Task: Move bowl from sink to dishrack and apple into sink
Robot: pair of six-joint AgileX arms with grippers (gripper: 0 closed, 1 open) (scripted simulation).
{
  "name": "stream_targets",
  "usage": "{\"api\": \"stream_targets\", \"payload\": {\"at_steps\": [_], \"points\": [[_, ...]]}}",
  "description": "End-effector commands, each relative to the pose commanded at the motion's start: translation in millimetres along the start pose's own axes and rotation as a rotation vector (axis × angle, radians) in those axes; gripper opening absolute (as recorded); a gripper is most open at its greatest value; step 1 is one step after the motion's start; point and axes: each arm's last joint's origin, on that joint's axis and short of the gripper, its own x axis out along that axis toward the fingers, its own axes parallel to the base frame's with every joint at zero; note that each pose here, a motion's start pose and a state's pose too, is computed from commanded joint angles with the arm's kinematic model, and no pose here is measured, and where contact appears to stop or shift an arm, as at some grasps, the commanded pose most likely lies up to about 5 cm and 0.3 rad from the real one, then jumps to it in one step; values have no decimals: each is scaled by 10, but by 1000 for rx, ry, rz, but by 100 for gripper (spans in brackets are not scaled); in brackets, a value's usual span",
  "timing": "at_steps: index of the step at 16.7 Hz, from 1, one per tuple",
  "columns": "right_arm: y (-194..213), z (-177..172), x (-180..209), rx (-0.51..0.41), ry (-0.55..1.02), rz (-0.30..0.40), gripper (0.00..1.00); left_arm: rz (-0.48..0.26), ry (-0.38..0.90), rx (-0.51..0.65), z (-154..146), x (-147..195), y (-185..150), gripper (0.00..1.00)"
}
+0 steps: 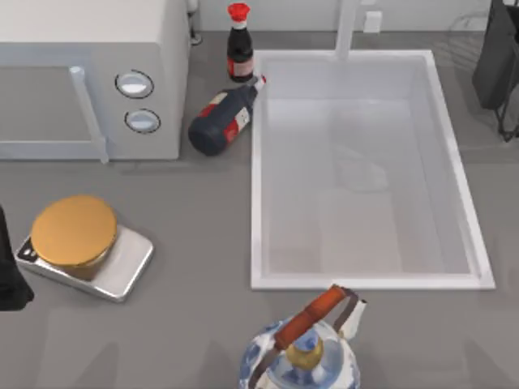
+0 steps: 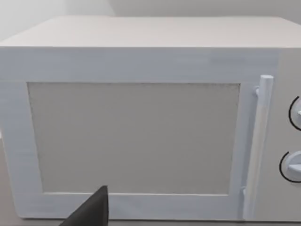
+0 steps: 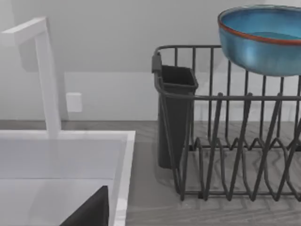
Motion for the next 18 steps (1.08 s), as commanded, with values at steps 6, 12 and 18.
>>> {"api": "stream_targets", "payload": {"at_steps": [6, 12, 18], "points": [[-53, 229, 28, -44, 165, -47, 100, 0, 0, 0, 0, 0, 0, 100], [-200, 519, 410, -82, 711, -87, 100, 0, 0, 0, 0, 0, 0, 100], [-467, 433, 1043, -42, 1298, -52, 100, 0, 0, 0, 0, 0, 0, 100]]}}
